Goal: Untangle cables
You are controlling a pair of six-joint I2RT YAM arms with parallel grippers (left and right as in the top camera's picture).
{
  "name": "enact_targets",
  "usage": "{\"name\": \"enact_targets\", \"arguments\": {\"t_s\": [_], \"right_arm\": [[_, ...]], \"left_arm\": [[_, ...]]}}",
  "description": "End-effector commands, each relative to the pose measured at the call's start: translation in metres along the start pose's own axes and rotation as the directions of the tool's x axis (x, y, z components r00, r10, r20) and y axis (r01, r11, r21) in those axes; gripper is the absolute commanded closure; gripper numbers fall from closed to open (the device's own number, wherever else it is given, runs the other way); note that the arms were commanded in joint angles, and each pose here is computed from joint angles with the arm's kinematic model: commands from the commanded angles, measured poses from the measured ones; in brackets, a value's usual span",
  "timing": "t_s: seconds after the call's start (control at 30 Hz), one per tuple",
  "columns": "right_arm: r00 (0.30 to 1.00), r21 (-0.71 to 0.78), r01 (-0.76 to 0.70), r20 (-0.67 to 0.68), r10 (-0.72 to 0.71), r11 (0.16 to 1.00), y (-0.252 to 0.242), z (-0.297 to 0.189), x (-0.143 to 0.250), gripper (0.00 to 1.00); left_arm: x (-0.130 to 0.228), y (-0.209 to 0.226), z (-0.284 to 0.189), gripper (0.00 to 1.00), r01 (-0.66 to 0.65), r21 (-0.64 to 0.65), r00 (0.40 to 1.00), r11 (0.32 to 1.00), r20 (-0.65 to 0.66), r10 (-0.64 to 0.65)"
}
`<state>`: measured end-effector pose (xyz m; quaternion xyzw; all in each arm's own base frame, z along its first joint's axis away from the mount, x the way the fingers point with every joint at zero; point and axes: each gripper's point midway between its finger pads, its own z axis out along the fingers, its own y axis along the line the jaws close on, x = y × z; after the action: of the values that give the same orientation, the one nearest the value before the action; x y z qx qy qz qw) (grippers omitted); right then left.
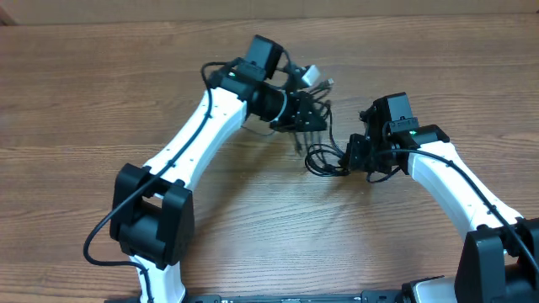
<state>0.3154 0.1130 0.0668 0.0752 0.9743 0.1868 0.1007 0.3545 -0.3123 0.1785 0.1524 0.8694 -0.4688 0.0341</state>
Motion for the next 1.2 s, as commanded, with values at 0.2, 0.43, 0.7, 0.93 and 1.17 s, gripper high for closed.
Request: {"name": "enact_targets", "arguments": {"t_s": [0.2,0.43,0.7,0.93,1.17], "right_arm": [[0.999,-0.120,0.031,-0.037,-0.035,0.992,0.022,-0.007,0.003,0.96],[0.998,-0.200,0.031,-0.052,-0.043,0.979,0.036,-0.010,0.005,0.24],[0.985,-0.209,-0.153,-0.115,0.131,0.966,0.048,-0.004,0.014,0.48],[0.963,-0.197,-0.251,-0.152,0.224,0.948,0.058,0.001,0.022,0.51],[0.939,-0.176,-0.320,-0.188,0.287,0.931,0.064,0.003,0.031,0.58]], "left_arm": [[-0.011,0.038,-0.027,0.96,-0.051,-0.224,0.996,0.973,0.059,0.066],[-0.001,0.040,-0.019,0.96,-0.089,-0.267,0.995,0.960,0.015,0.097],[0.015,0.045,-0.007,0.96,-0.101,-0.336,0.995,0.936,-0.045,0.091],[-0.001,0.005,0.002,0.96,-0.172,-0.125,0.985,0.977,0.004,0.174],[-0.004,0.001,0.001,0.96,-0.180,-0.105,0.983,0.978,0.017,0.183]]}}
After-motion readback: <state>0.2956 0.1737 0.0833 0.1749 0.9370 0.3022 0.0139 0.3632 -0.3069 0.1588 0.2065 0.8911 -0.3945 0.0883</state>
